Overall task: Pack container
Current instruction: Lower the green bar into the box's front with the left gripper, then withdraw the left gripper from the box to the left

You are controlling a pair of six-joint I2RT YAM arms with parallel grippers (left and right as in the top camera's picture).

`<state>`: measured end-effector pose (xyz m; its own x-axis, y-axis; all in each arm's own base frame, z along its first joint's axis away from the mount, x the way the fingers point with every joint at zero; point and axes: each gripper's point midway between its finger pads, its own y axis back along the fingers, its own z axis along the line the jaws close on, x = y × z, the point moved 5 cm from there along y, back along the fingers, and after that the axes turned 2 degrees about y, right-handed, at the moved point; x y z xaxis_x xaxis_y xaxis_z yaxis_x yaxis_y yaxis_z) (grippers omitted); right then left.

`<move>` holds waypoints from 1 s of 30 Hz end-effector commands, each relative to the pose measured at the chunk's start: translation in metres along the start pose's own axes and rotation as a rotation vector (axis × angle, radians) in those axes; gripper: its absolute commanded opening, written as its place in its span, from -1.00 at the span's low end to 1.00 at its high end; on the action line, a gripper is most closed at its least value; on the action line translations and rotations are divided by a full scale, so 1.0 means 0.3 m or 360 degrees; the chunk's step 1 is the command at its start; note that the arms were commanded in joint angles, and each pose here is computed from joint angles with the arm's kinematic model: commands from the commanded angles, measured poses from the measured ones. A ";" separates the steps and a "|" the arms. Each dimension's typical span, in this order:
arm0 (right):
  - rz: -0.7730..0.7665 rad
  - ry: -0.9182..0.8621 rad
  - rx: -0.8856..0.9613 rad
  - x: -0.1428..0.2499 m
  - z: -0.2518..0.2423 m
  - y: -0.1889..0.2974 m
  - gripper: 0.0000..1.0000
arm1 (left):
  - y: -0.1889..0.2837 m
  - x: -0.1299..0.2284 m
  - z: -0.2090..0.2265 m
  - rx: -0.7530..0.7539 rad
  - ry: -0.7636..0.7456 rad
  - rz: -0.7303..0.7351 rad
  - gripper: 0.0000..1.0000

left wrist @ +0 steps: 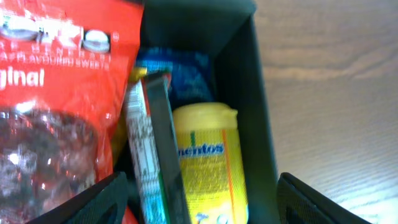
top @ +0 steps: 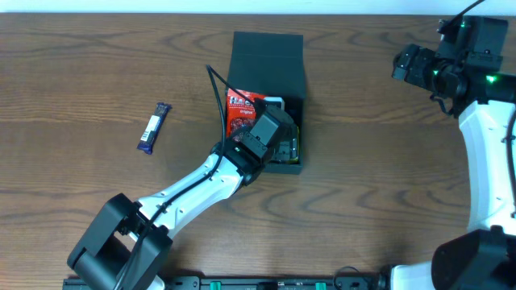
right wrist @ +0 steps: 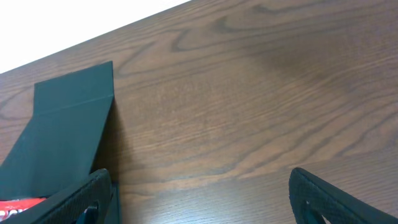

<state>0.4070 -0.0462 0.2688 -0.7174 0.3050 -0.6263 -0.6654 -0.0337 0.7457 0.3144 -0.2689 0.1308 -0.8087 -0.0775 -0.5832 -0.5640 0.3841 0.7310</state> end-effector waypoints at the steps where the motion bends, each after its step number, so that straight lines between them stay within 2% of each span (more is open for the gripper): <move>1: -0.0005 0.0008 0.0012 -0.003 -0.009 0.009 0.82 | 0.026 -0.062 -0.024 0.0020 -0.0076 -0.0121 0.55; 4: 0.0002 0.0007 0.0013 0.000 -0.009 0.009 0.82 | 0.064 -0.107 -0.040 0.0033 -0.0216 -0.0228 0.56; 7: 0.0002 0.0007 0.0013 0.000 -0.009 0.009 0.82 | 0.130 -0.170 -0.013 -0.0126 -0.0357 -0.0395 0.61; 10: 0.0001 0.0007 0.0013 0.000 -0.009 0.009 0.82 | 0.231 -0.240 0.068 -0.0484 -0.0522 -0.0568 0.66; 13: 0.0000 0.0008 0.0013 0.000 -0.009 0.009 0.82 | 0.311 -0.279 0.171 -0.0830 -0.0587 -0.0620 0.66; 16: -0.0003 0.0007 0.0012 -0.002 -0.009 0.009 0.82 | 0.351 -0.283 0.282 -0.1036 -0.0578 -0.0535 0.67; 21: -0.0002 0.0007 0.0012 -0.001 -0.009 0.009 0.82 | 0.373 -0.261 0.481 -0.1231 -0.0449 -0.0299 0.69; 27: 0.0013 0.0005 0.0015 0.005 -0.010 0.009 0.81 | 0.386 -0.251 0.699 -0.1216 -0.0262 -0.0062 0.74; 30: 0.0027 0.0003 0.0018 0.011 -0.011 0.009 0.81 | 0.371 -0.244 0.792 -0.1096 -0.0167 0.0031 0.77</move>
<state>0.4038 -0.0458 0.2660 -0.7307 0.3070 -0.6098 -0.6492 -0.0358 0.7598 0.3441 -0.0105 0.1820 -0.7864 0.0382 -0.6166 -0.5804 -0.3875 0.7162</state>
